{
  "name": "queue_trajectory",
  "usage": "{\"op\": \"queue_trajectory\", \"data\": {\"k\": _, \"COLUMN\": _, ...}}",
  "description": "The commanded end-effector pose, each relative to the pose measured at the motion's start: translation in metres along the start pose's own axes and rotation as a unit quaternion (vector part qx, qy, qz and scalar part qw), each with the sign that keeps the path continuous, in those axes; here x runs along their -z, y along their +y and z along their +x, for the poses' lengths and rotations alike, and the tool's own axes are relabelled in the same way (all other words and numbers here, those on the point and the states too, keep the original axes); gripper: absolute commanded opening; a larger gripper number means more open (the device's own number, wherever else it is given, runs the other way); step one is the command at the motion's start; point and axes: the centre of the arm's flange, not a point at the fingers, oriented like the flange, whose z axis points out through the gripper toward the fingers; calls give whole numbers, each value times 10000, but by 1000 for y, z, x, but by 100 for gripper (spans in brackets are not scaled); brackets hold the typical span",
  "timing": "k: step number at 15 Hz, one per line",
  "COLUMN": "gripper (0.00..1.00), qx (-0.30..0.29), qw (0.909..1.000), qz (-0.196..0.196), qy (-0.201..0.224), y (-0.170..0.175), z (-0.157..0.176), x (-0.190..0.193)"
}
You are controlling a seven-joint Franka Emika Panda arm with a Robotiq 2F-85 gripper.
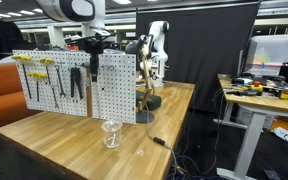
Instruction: Uncover the jar and then get the wrench from the wall and put it on the table
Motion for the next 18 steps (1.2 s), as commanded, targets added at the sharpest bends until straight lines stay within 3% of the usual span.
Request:
{"op": "queue_trajectory", "data": {"k": 1, "gripper": 100, "qx": -20, "qw": 10000, "qz": -52, "qy": 7, "y": 12, "z": 1, "x": -3}}
{"op": "queue_trajectory", "data": {"k": 4, "gripper": 100, "qx": 444, "qw": 9990, "qz": -69, "qy": 6, "y": 12, "z": -11, "x": 9}}
{"op": "queue_trajectory", "data": {"k": 9, "gripper": 100, "qx": 1239, "qw": 9909, "qz": -508, "qy": -151, "y": 38, "z": -45, "x": 17}}
{"op": "queue_trajectory", "data": {"k": 12, "gripper": 100, "qx": 1138, "qw": 9915, "qz": -619, "qy": -122, "y": 52, "z": -49, "x": 14}}
{"op": "queue_trajectory", "data": {"k": 18, "gripper": 100, "qx": 636, "qw": 9966, "qz": -522, "qy": -33, "y": 49, "z": 0, "x": -29}}
